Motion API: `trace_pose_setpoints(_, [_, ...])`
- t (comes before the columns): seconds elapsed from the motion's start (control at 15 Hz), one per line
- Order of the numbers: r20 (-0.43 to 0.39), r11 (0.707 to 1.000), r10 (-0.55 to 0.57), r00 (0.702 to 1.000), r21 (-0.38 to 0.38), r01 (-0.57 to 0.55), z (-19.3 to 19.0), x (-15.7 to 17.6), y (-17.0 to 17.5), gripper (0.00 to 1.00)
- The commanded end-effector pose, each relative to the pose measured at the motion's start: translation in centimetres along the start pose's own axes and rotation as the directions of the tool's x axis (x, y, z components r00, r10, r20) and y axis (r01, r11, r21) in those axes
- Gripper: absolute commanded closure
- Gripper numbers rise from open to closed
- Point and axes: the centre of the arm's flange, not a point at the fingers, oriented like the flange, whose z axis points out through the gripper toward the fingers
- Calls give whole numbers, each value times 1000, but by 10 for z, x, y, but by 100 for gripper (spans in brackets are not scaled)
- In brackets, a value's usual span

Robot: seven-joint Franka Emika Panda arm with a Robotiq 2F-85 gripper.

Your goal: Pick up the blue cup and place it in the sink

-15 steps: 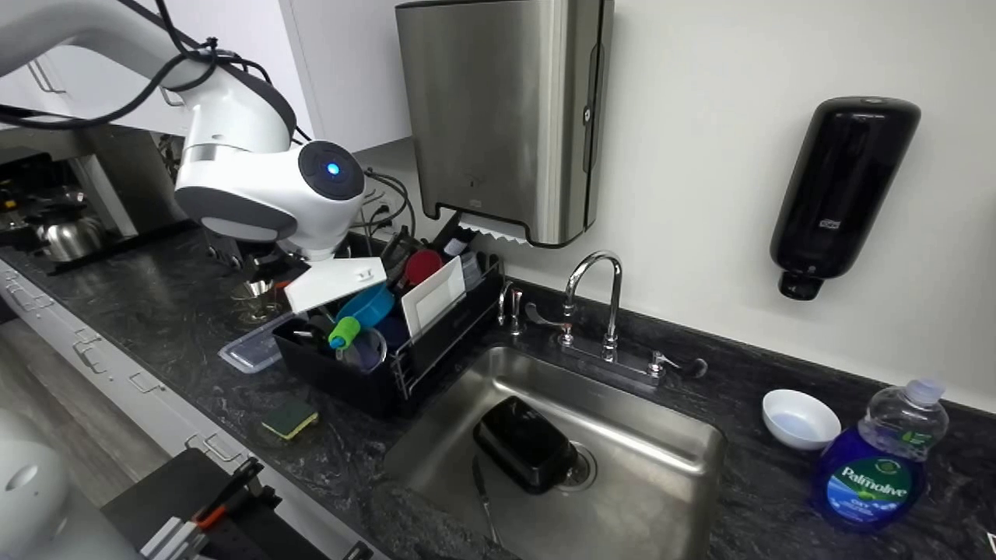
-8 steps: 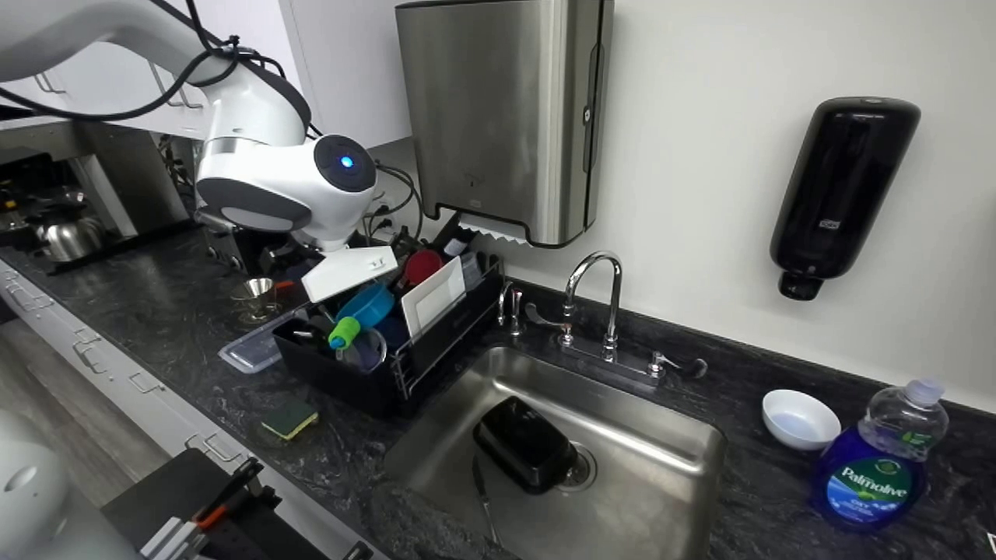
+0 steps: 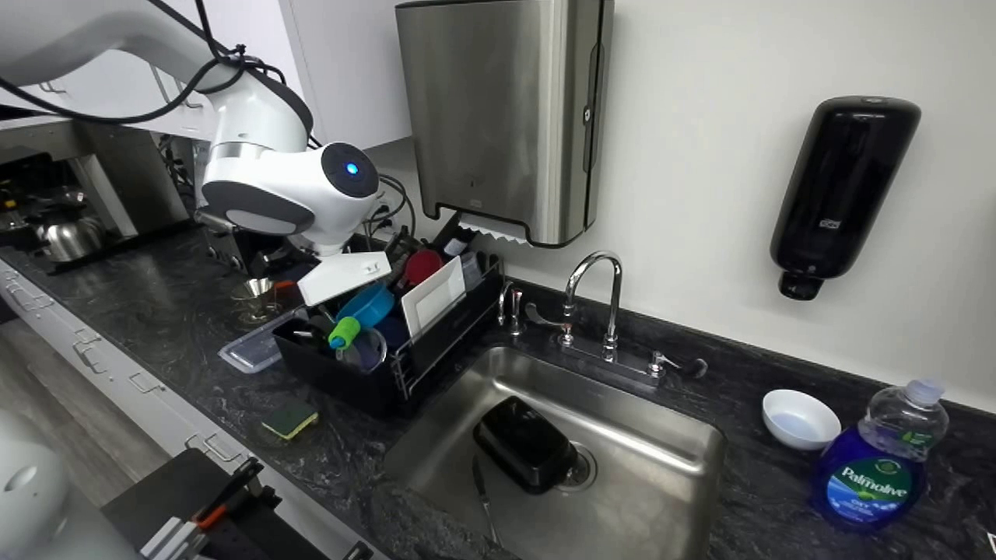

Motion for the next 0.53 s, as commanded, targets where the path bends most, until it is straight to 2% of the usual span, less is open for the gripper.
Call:
trace_pose_setpoints(0.0, [-12,999,-10,1000,45,11,3,0,9,0])
trace_pose_setpoints(0.2, [-11,998,-16,1000,55,17,4,0,11,0])
trace_pose_setpoints(0.27, [-10,998,-20,1000,55,20,4,-1,11,9])
trace_pose_setpoints(0.33, [-10,998,-23,1000,56,23,3,-1,11,28])
trace_pose_setpoints(0.47, [-11,998,-27,1000,59,28,2,-2,11,42])
